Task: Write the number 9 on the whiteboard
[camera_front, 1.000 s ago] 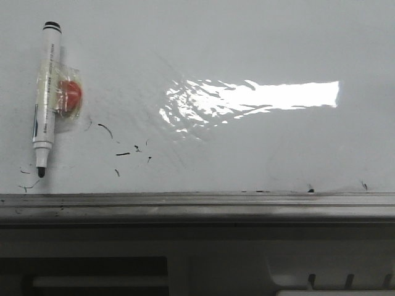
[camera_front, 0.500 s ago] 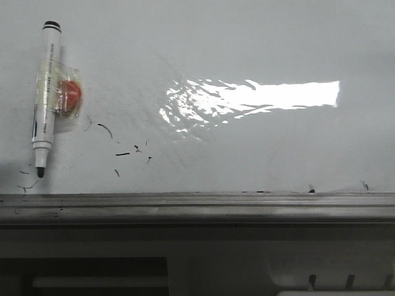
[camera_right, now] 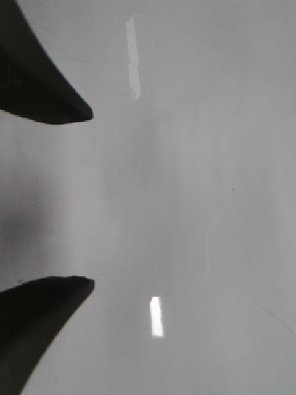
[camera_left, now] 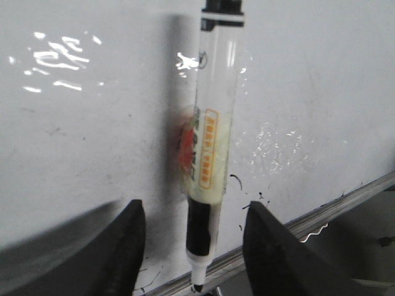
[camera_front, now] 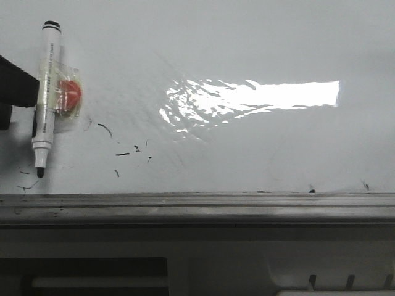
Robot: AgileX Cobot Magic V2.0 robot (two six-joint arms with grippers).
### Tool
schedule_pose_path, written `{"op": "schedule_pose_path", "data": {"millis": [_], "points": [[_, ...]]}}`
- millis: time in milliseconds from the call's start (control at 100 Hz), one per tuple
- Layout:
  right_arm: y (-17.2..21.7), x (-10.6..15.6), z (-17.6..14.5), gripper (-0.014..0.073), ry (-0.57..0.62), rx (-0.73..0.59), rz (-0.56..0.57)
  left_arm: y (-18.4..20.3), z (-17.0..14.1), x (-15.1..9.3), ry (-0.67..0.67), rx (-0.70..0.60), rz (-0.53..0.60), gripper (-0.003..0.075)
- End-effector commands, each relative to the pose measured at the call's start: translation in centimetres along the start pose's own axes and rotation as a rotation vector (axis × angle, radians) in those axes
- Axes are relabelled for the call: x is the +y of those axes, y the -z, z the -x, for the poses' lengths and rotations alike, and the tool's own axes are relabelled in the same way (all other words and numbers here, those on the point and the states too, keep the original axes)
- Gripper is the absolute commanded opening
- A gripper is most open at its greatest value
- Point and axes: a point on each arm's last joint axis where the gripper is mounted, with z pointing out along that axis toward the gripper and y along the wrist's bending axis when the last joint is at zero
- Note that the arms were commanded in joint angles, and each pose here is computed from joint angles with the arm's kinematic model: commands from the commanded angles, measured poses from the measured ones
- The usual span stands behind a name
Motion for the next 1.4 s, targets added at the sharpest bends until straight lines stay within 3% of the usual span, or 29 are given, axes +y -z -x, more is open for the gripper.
{"op": "schedule_pose_path", "data": {"millis": [0,170,390,460,520,540,670,870,1040,1110,1270,1390], "points": [[0.4,0.2,1.7,0.0456,0.005,-0.097,0.008,-0.2,1.1,-0.6,0.024,-0.041,-0.021,0.0319],[0.4,0.3,1.7,0.0456,-0.002,-0.105,0.014,-1.4,1.0,-0.2,0.069,-0.023,-0.008,0.0249],[0.4,0.4,1.8,0.0456,-0.015,-0.107,0.024,-2.5,0.8,0.4,0.077,0.005,0.021,0.0231],[0.4,0.4,1.8,0.0456,-0.015,-0.109,0.028,-2.6,0.7,0.4,0.079,0.015,0.014,0.0133],[0.4,0.6,1.8,0.0456,-0.013,-0.113,0.044,-2.5,0.7,0.1,0.06,0.021,-0.012,-0.0018],[0.4,0.7,1.8,0.0456,-0.013,-0.114,0.058,-2.5,0.6,0.0,0.039,0.026,-0.027,-0.0015],[0.7,2.4,1.8,0.0456,0.13,-0.125,0.23,-1.9,0.4,-1.7,-0.144,0.042,-0.185,-0.0018],[1.6,6.3,1.2,0.0456,0.347,-0.132,0.651,-0.7,-1.2,-4.6,-0.508,0.095,-0.56,-0.0018],[0.4,10.4,0.4,0.0456,0.425,-0.081,0.989,-0.9,-2.2,-6.0,-0.66,0.099,-0.629,-0.0018],[-0.7,11.8,-0.1,0.0456,0.461,-0.064,1.031,-1.0,-2.5,-6.5,-0.692,0.102,-0.643,-0.0018],[-3.4,15.1,-0.8,0.0456,0.512,-0.033,0.989,-1.1,-3.2,-7.2,-0.719,0.121,-0.68,-0.0018],[-4.3,17.7,-0.9,0.0456,0.536,0.003,1.021,-1.1,-3.2,-7.4,-0.719,0.122,-0.688,-0.0018]]}}
